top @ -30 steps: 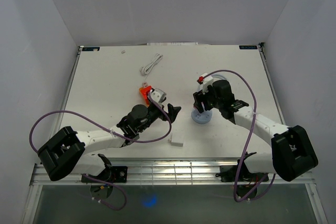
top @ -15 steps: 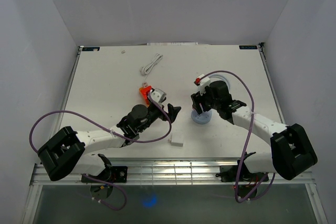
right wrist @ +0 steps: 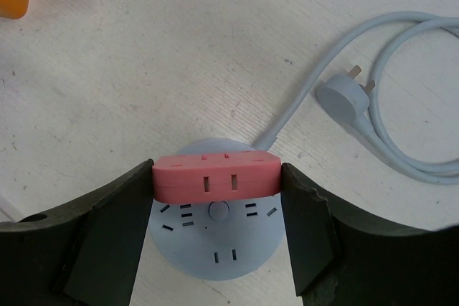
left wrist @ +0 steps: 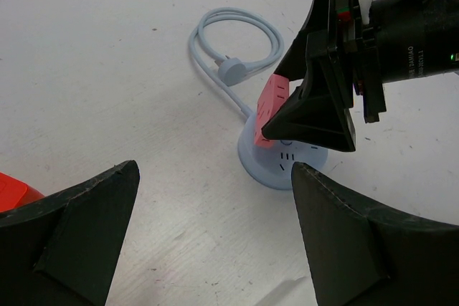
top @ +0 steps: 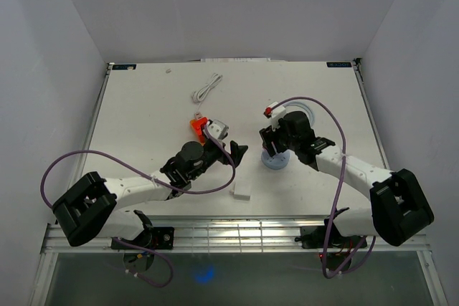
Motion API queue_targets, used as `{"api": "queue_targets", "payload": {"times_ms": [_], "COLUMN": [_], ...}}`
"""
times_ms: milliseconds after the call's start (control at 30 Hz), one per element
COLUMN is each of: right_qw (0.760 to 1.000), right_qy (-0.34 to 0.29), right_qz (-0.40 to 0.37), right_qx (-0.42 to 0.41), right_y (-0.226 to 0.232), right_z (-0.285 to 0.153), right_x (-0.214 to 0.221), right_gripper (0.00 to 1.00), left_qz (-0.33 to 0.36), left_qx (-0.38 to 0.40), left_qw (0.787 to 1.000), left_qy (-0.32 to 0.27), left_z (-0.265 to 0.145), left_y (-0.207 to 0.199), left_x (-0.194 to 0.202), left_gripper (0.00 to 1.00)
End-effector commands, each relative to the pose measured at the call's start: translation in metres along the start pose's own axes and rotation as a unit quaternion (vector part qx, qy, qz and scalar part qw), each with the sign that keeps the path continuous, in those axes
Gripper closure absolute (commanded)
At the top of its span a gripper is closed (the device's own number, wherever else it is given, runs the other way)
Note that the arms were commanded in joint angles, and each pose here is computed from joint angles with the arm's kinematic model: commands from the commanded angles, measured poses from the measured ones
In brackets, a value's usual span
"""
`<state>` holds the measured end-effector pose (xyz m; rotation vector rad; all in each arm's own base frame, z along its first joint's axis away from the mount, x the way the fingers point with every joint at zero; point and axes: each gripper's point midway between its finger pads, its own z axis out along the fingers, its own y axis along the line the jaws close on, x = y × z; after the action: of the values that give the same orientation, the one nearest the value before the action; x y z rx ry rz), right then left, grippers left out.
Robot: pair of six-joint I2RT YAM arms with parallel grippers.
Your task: Insert the plug
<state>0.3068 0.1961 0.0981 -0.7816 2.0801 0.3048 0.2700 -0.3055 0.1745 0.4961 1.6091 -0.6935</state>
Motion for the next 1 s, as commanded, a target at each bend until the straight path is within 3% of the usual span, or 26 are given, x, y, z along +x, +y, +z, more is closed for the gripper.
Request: {"api": "queue_targets", "payload": {"times_ms": [0,633,967], "right_qw": [1.000,0.997,0.998], "right_qy": [0.011,0.071,0.054], "right_qz": [-0.007,-0.016,0.008], "right_qx": [0.021,0.029,0.035], "right_y": [-0.001,0.008,0.008], "right_z": [-0.006,0.005,-0.002], "right_x": [0.001,0.018,0.006], "right_gripper": [0.69,0.72,0.73], "left_qz": [-0.001,-0.003,-0.003], "left_qx": [0.002,0.007,0.005], "left_qw": [1.000,1.000,1.000], "left_qy": [-0.012,-0.007,-0.005], "left_z": [0.003,0.006,0.008], "left_y": [-0.004,-0.006,-0.005], "left_x": [-0.013,-0.012,-0.012], "left_gripper": [0.02,0.02,0.02]}}
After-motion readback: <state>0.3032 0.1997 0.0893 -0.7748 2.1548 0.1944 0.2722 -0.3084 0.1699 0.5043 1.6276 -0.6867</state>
